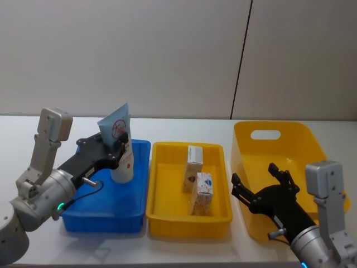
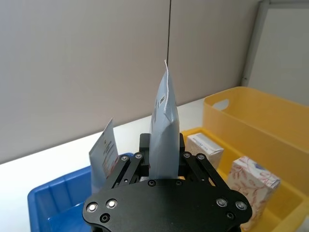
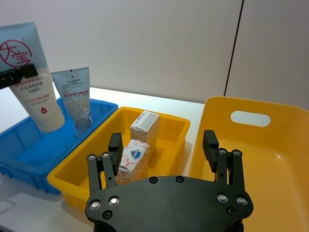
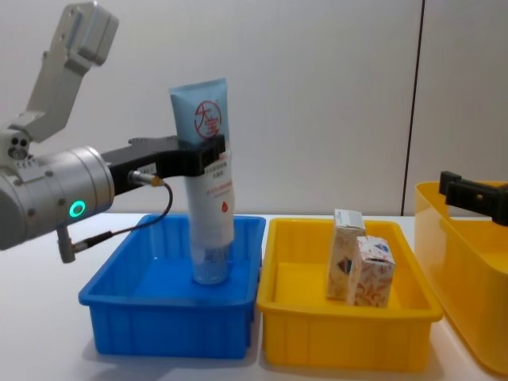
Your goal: Bimanual collaborative sorting of washing and personal care products
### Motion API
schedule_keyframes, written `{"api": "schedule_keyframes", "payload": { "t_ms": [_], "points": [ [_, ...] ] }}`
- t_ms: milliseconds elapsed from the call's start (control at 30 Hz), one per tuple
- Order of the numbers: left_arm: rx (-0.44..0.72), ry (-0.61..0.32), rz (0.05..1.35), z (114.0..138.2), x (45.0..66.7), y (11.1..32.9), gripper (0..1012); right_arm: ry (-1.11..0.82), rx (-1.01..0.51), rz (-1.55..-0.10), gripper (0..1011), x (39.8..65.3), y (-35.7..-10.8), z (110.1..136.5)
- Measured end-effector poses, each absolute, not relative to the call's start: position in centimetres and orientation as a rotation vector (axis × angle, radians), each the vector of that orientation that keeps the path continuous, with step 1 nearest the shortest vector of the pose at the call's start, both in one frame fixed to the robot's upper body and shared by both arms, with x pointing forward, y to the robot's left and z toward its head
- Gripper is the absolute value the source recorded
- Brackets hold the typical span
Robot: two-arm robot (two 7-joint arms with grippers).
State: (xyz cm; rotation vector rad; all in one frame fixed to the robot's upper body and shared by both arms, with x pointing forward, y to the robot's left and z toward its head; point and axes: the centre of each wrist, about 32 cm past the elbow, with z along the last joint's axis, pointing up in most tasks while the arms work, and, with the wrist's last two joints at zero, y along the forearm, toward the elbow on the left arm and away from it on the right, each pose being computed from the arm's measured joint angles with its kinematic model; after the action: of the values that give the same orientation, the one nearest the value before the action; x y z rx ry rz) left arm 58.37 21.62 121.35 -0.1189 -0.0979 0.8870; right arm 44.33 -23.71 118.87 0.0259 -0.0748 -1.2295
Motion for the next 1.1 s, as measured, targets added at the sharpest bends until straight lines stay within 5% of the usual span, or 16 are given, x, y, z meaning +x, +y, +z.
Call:
{"api": "schedule_keyframes", "payload": {
  "t_ms": [1100],
  "points": [
    [-0.282, -0.083, 0.546, 122.3, 59.6, 19.5, 253, -0.073, 0.026, -1.223, 1003, 44.3, -23.7, 119.0]
  ]
}}
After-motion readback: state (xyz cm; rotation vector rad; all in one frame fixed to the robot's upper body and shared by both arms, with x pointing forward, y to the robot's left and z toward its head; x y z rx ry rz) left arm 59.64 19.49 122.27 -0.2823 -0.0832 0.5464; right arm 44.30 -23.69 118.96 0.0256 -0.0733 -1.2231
